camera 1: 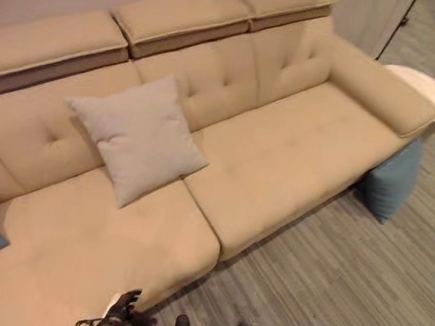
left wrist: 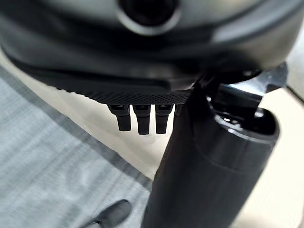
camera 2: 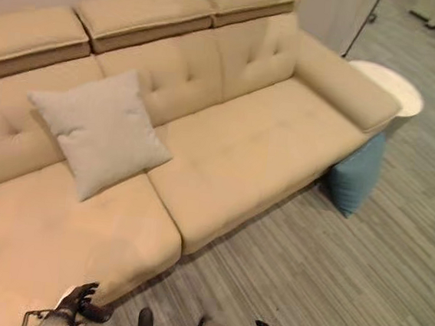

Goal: Pick up all the scattered cushions and arrange them neatly on the sofa.

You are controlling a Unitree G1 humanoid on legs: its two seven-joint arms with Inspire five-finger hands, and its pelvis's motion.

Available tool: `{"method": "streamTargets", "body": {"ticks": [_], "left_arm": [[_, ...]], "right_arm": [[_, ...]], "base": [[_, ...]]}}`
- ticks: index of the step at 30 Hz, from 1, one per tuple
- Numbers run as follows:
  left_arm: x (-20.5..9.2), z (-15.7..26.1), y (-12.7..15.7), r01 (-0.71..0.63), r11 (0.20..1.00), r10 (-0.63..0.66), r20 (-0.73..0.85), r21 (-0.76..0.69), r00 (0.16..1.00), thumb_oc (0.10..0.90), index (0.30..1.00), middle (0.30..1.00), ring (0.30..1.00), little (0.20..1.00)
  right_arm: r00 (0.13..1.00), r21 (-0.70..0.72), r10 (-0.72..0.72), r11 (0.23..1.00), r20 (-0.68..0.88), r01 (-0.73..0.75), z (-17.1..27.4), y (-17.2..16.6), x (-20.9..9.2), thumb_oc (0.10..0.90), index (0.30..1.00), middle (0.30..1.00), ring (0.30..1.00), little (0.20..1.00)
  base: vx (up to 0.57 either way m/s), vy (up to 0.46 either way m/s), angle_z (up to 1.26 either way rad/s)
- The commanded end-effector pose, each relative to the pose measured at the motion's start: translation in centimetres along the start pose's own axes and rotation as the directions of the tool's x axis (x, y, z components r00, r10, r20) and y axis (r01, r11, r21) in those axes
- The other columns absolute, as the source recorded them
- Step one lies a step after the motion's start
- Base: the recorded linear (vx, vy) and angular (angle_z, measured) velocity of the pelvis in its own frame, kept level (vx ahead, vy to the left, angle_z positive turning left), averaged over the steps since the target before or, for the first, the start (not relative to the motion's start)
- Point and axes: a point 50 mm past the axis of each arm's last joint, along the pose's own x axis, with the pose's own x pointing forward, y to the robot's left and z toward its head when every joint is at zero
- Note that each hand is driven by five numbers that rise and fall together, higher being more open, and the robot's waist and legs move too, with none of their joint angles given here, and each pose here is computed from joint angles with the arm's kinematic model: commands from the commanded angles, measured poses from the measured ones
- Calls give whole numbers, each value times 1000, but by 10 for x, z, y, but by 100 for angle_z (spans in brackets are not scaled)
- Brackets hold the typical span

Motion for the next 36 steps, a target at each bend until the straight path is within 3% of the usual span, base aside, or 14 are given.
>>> {"method": "streamTargets", "body": {"ticks": [1, 14, 22, 28, 36], "left_arm": [[4, 25, -3, 8, 1000, -7, 94, -1, 996, 800, 900, 900, 900, 900], [3, 49, -31, 72, 997, -74, 159, 20, 985, 800, 900, 900, 900, 900], [4, 47, -30, 65, 998, -67, 146, 22, 987, 800, 900, 900, 900, 900], [6, 39, 1, -32, 994, 46, 124, -106, 991, 800, 900, 900, 900, 900], [5, 29, 1, -37, 992, 48, 92, -121, 995, 800, 900, 900, 900, 900]], "right_arm": [[993, -38, -63, 997, 98, 67, 20, -17, 4, 800, 900, 900, 900, 900], [995, -18, -95, 995, -2, 95, -8, -21, 0, 800, 900, 900, 900, 900], [995, -4, -101, 995, -6, 101, -4, -21, 2, 800, 900, 900, 900, 900], [989, 88, -112, 991, 91, 104, 31, -26, 7, 800, 900, 900, 900, 900], [986, 95, -115, 990, 121, 104, 38, -31, 8, 800, 900, 900, 900, 900]], "base": [[-20, -149, -75], [9, -100, -41], [82, 70, -76], [46, 46, -107], [114, -133, -56]]}}
